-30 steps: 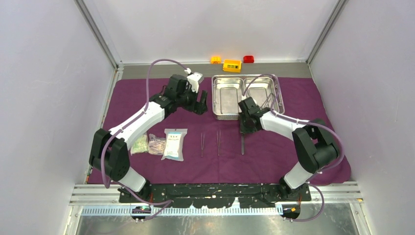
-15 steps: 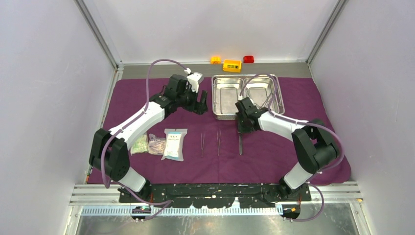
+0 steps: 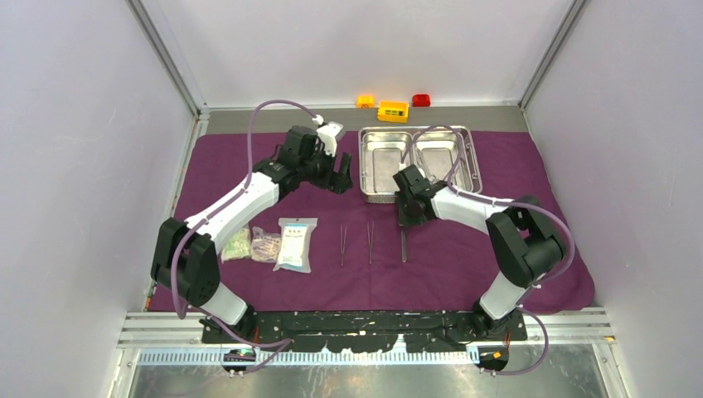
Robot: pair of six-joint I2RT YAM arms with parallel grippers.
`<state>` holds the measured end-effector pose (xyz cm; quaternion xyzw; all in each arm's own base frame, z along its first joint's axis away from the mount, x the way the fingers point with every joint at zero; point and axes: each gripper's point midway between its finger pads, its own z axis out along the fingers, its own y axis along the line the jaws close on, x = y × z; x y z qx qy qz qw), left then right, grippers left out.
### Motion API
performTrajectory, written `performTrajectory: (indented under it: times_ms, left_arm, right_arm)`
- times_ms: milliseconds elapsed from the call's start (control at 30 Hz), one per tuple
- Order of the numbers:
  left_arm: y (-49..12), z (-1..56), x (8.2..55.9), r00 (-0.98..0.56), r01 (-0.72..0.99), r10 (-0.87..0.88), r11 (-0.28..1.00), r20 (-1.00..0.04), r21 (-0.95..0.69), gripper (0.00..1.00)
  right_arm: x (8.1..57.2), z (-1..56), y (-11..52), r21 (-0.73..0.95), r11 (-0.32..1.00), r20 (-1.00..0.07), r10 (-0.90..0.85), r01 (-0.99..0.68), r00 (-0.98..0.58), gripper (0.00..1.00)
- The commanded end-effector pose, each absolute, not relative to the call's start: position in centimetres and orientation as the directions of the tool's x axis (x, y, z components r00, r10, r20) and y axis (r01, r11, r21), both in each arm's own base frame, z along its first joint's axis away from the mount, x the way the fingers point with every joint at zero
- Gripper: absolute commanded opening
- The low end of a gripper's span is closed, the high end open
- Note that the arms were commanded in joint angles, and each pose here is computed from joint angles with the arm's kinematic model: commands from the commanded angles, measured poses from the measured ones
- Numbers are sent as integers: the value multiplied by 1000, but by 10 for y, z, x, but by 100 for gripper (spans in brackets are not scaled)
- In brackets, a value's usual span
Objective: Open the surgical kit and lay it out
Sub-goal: Place the medical item in the surgical kit.
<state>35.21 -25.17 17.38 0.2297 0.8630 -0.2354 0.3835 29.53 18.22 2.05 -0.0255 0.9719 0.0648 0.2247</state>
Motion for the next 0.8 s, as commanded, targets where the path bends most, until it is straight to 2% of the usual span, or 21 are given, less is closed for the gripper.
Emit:
performTrajectory:
  times_ms: [0, 200, 767]
  left_arm:
    - [-259, 197, 360, -551, 595, 179, 769, -815, -234, 78]
    - [-259, 197, 360, -551, 594, 178, 770, -815, -234, 78]
    - [-258, 198, 359, -546, 597, 180, 769, -818, -229, 78]
  right_arm:
    - [307, 29, 188, 123, 991, -470, 5, -60, -883, 0]
    - [306, 30, 189, 132, 990, -467, 11, -57, -884, 1]
    - [306, 37, 190, 135, 989, -468, 8, -63, -884, 35]
